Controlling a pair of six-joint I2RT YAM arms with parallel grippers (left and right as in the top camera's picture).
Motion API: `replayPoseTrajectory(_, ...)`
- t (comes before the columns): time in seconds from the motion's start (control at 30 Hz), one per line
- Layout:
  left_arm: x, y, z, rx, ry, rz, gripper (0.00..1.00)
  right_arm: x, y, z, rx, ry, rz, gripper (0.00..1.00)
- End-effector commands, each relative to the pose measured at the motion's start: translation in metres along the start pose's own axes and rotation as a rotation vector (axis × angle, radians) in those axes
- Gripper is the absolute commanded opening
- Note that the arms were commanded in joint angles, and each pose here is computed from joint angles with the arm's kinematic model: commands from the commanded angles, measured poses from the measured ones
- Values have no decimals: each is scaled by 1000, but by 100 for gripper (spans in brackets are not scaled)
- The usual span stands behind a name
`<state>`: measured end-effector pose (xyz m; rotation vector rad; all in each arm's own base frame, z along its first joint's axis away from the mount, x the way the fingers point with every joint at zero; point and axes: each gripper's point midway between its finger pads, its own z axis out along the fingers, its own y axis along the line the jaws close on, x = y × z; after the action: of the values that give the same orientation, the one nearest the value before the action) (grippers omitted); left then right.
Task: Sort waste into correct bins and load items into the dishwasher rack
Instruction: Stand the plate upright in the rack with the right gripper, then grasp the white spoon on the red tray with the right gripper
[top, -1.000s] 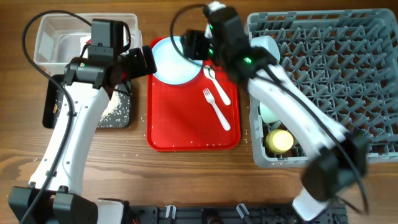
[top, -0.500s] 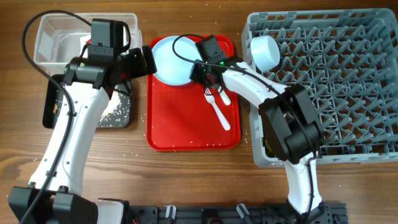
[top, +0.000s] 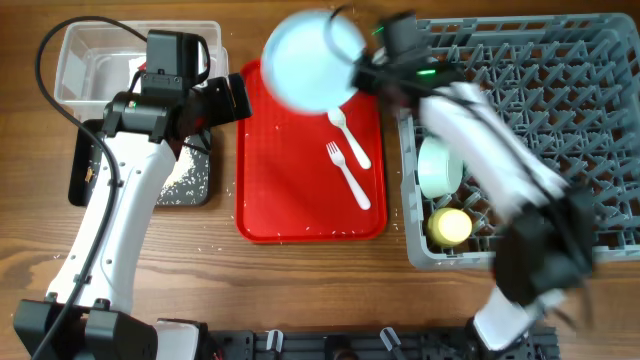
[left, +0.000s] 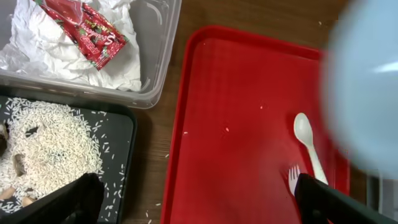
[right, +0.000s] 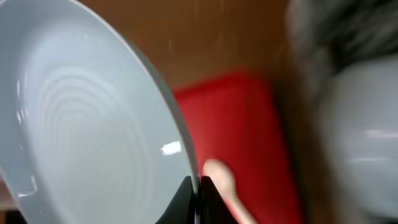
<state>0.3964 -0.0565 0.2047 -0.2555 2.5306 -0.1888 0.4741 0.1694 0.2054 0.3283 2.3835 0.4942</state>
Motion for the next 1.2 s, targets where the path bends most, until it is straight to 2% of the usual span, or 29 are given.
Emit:
replayPoseTrajectory(0.0,-5,2,-3,-7,-16,2,100,-104,-53,-145,310,-475,-89,4)
replayPoseTrajectory(0.03,-5,2,-3,-7,-16,2,100,-122,-85,-189,500,-580,-123,4)
replayPoseTrajectory(0.07,-5,2,-3,-7,-16,2,100,-127,-106,-212,638,-602,-173,4)
replayPoseTrajectory(0.17,-5,2,-3,-7,-16,2,100,-124,-153,-229,919,-492,-336,4)
replayPoseTrajectory(0.23,-5,2,-3,-7,-16,2,100,-123,-174,-217,989,-414,-392,4)
replayPoseTrajectory(0.4,-5,2,-3,-7,-16,2,100,-116,-214,-144,1088,-185,-543,4)
replayPoseTrajectory(0.6,-5,2,-3,-7,-16,2,100,-100,-236,-71,1091,-53,-619,4)
replayPoseTrajectory(0.67,-5,2,-3,-7,-16,2,100,-93,-233,-52,1011,-26,-632,5)
replayPoseTrajectory(0.7,-5,2,-3,-7,-16,2,100,-90,-227,-43,946,-20,-637,11)
replayPoseTrajectory(0.73,-5,2,-3,-7,-16,2,100,-88,-221,-35,884,-21,-639,29)
replayPoseTrajectory(0.77,-5,2,-3,-7,-16,2,100,-86,-216,-29,839,-21,-640,54)
replayPoseTrajectory(0.8,-5,2,-3,-7,-16,2,100,-84,-211,-25,797,-21,-637,71)
replayPoseTrajectory(0.83,-5,2,-3,-8,-16,2,100,-85,-208,-25,779,-33,-619,81)
replayPoseTrajectory(0.87,-5,2,-3,-7,-16,2,100,-86,-207,-28,776,-51,-590,95)
replayPoseTrajectory(0.9,-5,2,-3,-8,-16,2,100,-92,-202,-36,766,-90,-549,100)
replayPoseTrajectory(0.93,-5,2,-3,-8,-16,2,100,-96,-191,-44,722,-120,-520,100)
replayPoseTrajectory(1.07,-5,2,-3,-7,-17,2,100,-105,-114,-95,348,-233,-452,100)
replayPoseTrajectory(1.1,-5,2,-3,-8,-16,2,100,-102,-83,-107,182,-255,-413,100)
replayPoseTrajectory(1.13,-5,2,-3,-7,-16,2,100,-92,-38,-127,-63,-255,-410,100)
replayPoseTrajectory(1.17,-5,2,-3,-7,-16,2,100,-87,-13,-137,-207,-251,-394,96)
